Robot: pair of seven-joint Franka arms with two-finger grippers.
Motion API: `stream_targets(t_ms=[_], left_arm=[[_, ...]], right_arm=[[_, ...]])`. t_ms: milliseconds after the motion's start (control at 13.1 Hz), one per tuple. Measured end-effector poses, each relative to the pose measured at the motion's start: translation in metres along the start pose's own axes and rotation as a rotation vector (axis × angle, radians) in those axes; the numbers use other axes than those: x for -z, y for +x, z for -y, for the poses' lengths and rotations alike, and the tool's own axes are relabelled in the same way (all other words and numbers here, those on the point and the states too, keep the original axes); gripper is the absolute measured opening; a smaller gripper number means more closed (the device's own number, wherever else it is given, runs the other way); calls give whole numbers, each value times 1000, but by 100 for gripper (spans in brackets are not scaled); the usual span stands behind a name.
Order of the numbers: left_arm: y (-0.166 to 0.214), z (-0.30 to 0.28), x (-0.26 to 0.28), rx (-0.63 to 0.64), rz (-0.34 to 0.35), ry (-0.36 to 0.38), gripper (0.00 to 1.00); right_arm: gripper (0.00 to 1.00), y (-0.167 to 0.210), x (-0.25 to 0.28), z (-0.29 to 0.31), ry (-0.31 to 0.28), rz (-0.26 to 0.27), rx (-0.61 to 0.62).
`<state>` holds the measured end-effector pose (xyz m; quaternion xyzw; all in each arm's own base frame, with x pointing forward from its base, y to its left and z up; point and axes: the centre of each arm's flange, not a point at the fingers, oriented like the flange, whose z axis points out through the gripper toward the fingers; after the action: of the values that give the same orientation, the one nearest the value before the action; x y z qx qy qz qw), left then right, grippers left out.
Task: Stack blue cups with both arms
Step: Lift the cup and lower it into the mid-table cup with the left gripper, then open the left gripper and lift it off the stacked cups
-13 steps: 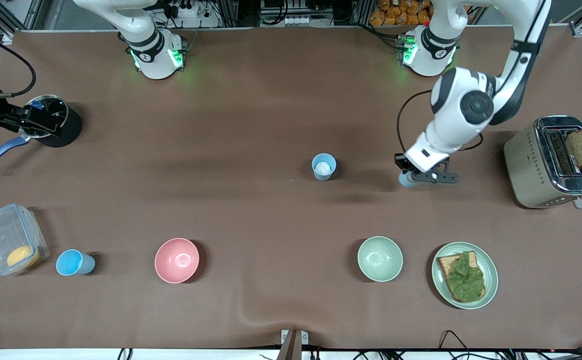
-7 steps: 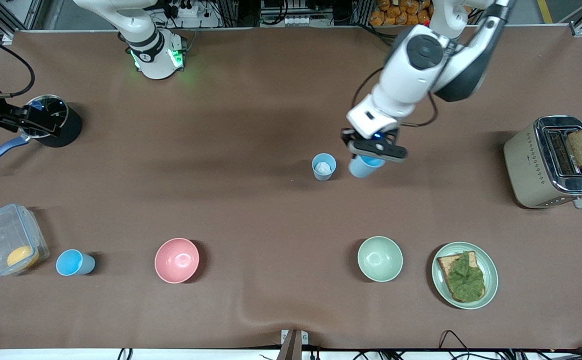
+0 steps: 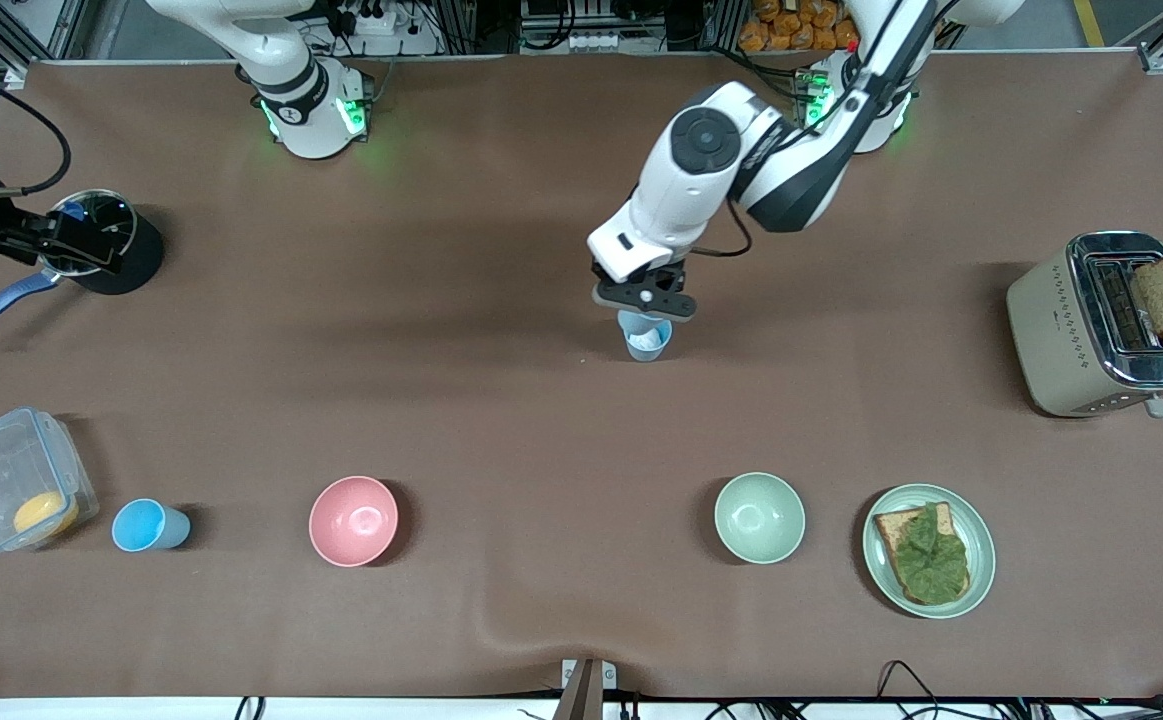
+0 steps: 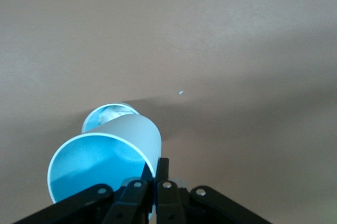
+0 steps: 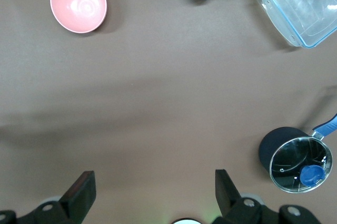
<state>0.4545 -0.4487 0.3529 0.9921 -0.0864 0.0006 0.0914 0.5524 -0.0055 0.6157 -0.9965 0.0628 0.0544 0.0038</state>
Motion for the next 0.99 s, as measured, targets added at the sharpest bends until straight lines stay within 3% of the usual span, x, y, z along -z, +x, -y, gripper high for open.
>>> stream_targets(t_ms=[991], left_arm=[[14,23,-29,37,29,30,4]], right_arm=[[100,0,0,1,0,0,2]])
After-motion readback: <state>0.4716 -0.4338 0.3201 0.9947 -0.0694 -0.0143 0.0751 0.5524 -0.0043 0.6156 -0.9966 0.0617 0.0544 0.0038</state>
